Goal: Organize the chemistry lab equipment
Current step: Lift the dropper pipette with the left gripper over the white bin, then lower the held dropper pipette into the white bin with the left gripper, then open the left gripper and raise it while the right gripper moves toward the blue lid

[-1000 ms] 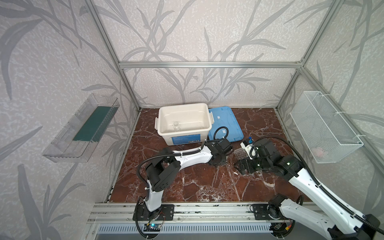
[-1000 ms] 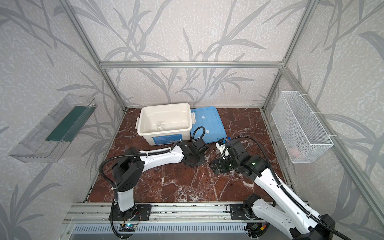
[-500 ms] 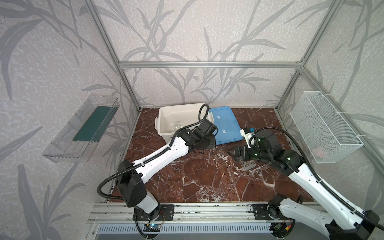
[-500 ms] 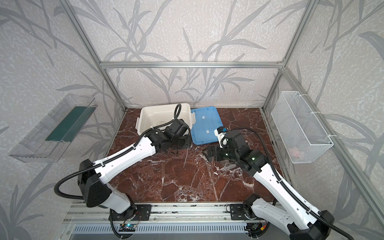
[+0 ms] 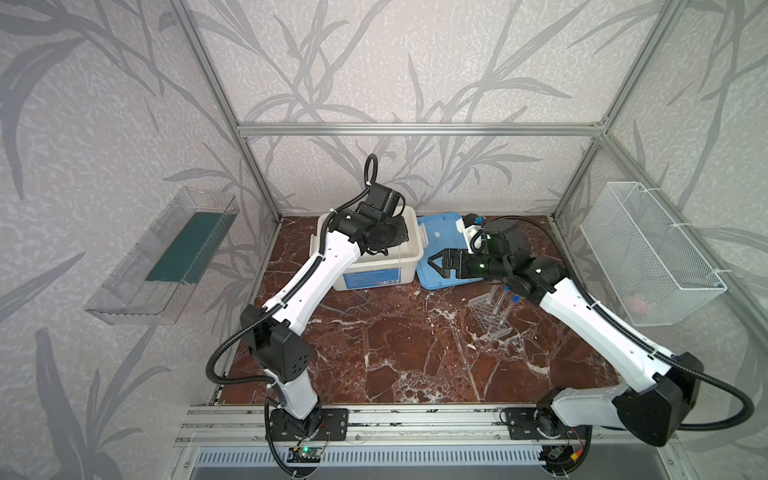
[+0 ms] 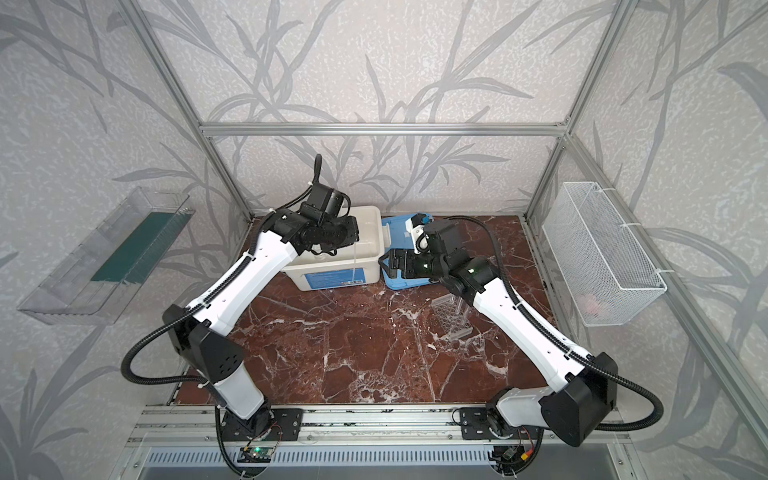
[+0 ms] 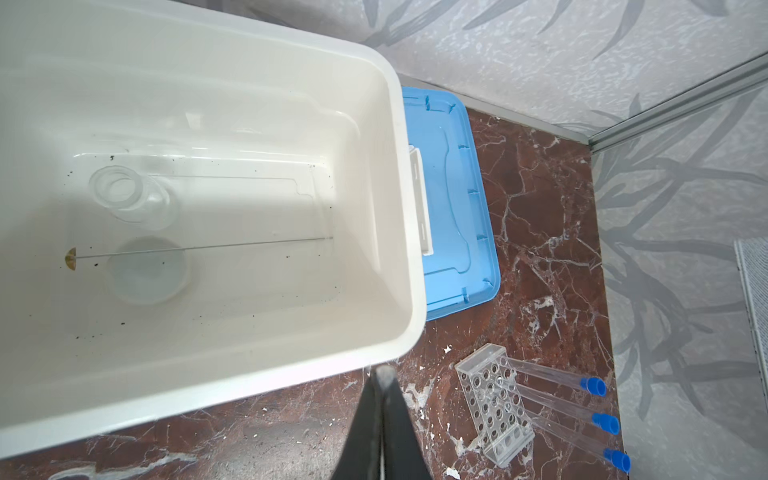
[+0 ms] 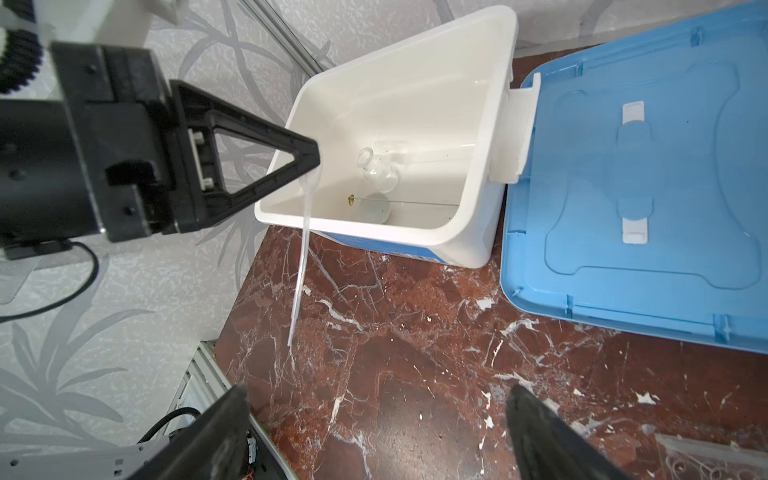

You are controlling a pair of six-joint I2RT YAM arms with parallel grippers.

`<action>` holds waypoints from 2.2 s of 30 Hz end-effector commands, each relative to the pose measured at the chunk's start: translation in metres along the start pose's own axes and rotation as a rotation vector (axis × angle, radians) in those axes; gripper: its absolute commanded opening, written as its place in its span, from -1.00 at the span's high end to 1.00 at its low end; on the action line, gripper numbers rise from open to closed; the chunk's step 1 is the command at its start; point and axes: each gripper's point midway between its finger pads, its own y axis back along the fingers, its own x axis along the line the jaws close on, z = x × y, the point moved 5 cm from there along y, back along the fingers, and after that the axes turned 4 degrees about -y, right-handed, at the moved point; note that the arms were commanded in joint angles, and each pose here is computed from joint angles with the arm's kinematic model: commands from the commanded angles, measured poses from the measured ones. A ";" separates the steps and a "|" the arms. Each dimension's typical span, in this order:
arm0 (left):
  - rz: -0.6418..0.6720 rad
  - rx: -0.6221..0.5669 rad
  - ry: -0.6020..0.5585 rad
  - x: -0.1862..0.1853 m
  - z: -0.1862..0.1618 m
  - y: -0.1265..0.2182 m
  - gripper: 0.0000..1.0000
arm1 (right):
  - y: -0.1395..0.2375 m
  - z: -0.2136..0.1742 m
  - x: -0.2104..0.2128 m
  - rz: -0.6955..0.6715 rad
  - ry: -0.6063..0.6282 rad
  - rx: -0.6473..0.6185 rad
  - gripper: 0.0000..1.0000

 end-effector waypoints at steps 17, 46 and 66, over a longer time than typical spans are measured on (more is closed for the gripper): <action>0.033 0.076 0.095 0.016 0.046 -0.128 0.86 | -0.072 0.058 -0.010 -0.095 0.122 -0.075 -0.89; 0.033 0.178 0.150 0.038 -0.017 -0.232 0.79 | -0.093 0.055 -0.033 -0.161 0.205 0.005 -0.87; 0.062 0.106 0.120 0.038 -0.005 -0.202 -0.30 | -0.076 0.059 -0.034 -0.169 0.207 -0.012 -0.90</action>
